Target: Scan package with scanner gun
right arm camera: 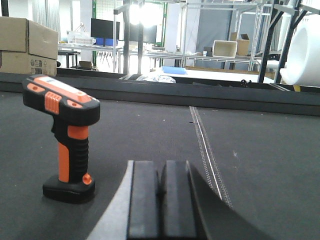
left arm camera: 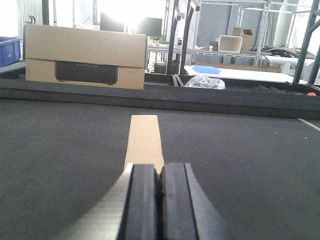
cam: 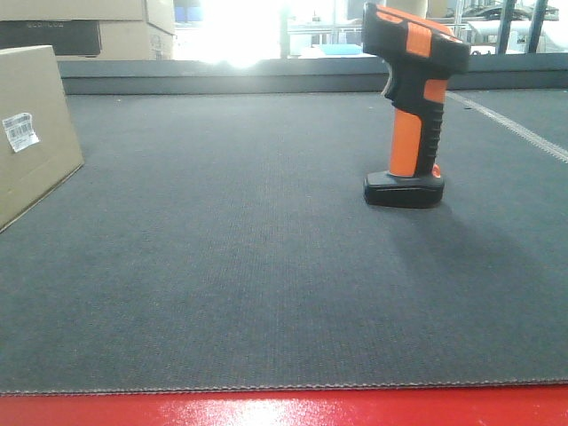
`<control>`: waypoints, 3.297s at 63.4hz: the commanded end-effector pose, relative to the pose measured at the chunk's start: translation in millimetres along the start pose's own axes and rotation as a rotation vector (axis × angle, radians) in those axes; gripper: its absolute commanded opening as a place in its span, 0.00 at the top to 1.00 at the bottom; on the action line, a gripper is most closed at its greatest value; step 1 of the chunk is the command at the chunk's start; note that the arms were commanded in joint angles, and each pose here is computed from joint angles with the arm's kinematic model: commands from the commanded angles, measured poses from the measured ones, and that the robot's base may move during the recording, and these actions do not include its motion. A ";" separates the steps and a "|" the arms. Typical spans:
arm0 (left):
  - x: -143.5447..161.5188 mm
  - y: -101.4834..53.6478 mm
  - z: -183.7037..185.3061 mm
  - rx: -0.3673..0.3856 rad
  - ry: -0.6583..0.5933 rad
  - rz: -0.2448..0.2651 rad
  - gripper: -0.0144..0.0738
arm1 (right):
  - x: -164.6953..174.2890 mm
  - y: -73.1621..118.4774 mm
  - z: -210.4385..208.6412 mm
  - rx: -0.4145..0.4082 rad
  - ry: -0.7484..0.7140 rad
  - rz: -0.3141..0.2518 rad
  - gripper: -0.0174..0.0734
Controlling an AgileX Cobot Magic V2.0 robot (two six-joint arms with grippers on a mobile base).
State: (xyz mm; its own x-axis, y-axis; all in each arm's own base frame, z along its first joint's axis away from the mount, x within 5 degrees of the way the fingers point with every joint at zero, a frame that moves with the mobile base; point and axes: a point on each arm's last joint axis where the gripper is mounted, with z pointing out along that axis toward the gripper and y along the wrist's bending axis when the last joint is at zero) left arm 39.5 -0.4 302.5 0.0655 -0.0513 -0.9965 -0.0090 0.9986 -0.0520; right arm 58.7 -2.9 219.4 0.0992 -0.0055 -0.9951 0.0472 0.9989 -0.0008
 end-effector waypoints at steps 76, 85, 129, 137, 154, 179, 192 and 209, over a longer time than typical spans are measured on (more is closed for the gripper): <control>-2.7 -0.2 -0.9 0.004 -0.032 0.001 0.96 | 2.8 2.1 -0.3 -0.036 -0.013 -0.019 0.98; -2.7 -0.2 -0.9 0.004 -0.032 0.001 0.96 | 2.8 2.1 -0.3 -0.036 -0.013 -0.019 0.98; 83.9 5.8 10.0 -0.011 -0.015 0.032 0.96 | 2.8 2.1 -0.3 -0.036 -0.013 -0.019 0.98; 90.0 6.2 10.8 -0.011 -0.023 0.017 0.96 | 2.8 2.1 -0.3 -0.036 -0.013 -0.019 0.98; 91.1 6.4 10.8 -0.013 -0.011 0.007 0.96 | 2.8 2.1 -0.3 -0.036 -0.013 -0.019 0.98; 91.1 6.4 10.8 -0.012 -0.011 0.004 0.96 | 2.8 2.1 -0.3 -0.036 -0.013 -0.019 0.98; 91.1 6.4 10.8 -0.012 -0.011 0.004 0.96 | 2.8 2.1 -0.3 -0.036 -0.013 -0.019 0.98; 91.1 6.4 10.8 -0.012 -0.011 0.004 0.96 | 2.8 2.1 -0.3 -0.036 -0.013 -0.019 0.98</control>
State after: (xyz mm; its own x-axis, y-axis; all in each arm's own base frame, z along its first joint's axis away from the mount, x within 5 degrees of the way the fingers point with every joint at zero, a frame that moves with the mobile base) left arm 56.9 1.8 209.4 0.0479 -0.0389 -0.9981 -0.0287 0.9988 -0.0403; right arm 59.4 -0.7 214.6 0.0880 -0.0100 -0.9961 0.0116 0.9999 -0.0090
